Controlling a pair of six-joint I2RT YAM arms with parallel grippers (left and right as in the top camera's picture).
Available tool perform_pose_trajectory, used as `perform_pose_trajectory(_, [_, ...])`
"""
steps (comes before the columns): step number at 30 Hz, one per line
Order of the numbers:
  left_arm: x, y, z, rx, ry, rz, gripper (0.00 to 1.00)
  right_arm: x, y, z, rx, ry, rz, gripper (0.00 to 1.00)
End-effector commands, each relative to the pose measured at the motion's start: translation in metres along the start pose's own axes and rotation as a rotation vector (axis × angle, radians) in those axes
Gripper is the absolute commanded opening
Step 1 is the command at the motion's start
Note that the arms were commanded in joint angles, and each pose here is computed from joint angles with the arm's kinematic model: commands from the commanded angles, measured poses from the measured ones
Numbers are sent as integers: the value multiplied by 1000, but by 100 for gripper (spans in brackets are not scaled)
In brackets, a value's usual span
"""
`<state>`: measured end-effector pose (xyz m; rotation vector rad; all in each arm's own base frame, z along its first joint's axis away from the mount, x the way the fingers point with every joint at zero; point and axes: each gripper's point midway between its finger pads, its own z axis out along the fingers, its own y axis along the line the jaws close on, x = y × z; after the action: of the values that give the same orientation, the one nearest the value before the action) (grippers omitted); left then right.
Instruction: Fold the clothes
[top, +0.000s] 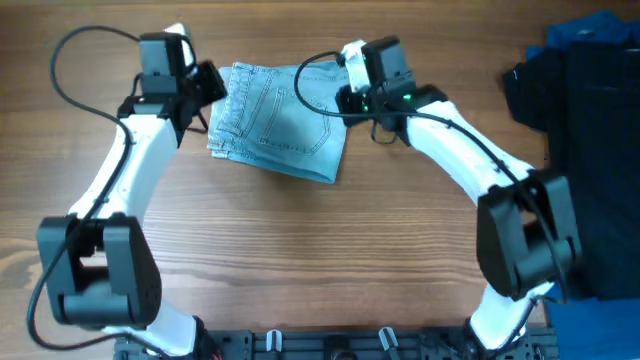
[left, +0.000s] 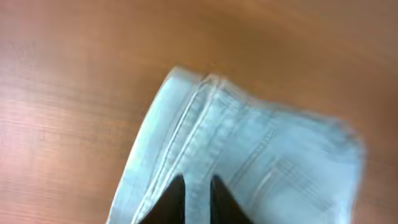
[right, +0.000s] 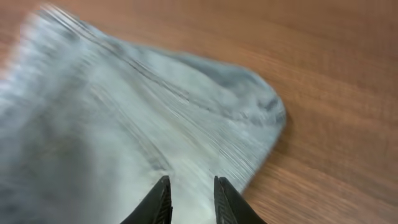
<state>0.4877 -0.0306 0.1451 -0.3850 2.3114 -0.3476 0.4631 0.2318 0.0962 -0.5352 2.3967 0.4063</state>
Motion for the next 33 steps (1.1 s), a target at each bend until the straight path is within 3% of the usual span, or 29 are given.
perform_pose_trajectory(1, [92, 36, 35, -115, 294, -11, 14, 68, 27, 4, -141, 220, 41, 14])
perform_pose_trajectory(4, [138, 58, 50, -179, 444, -30, 11, 107, 23, 23, -140, 287, 56, 15])
perform_pose_trajectory(8, [157, 69, 61, -206, 496, -35, 4, 140, 18, 46, -129, 325, 120, 15])
perform_pose_trajectory(9, [153, 68, 59, -209, 485, -32, 4, 142, 17, 49, -129, 325, 123, 4])
perform_pose_trajectory(11, [125, 54, 46, -181, 423, -25, 4, 123, 15, 43, -126, 284, 120, 4])
perform_pose_trajectory(14, [49, -14, 1, 39, 219, 7, 4, 62, -13, 2, -57, 137, 207, 6])
perform_pose_trajectory(15, [33, -42, -16, 141, 164, 27, 4, 42, -40, -24, 13, 68, 282, 27])
perform_pose_trajectory(16, [28, -62, -27, 191, 141, 23, 4, 28, -73, -50, 91, 4, 325, 72])
perform_pose_trajectory(17, [35, -71, -28, 204, 155, 40, 4, 24, -97, -64, 155, -26, 352, 98])
perform_pose_trajectory(20, [82, -89, -3, 188, 268, 93, 4, 36, -140, -81, 229, -22, 429, 99])
perform_pose_trajectory(26, [164, -64, 62, 67, 463, 123, 5, 38, -146, -81, 237, -20, 439, 99])
perform_pose_trajectory(30, [158, 8, 87, -187, 420, 116, 5, 38, -145, -81, 236, -19, 439, 99])
perform_pose_trajectory(33, [144, 59, 88, -270, 417, 29, 4, 38, -145, -81, 236, -19, 438, 100])
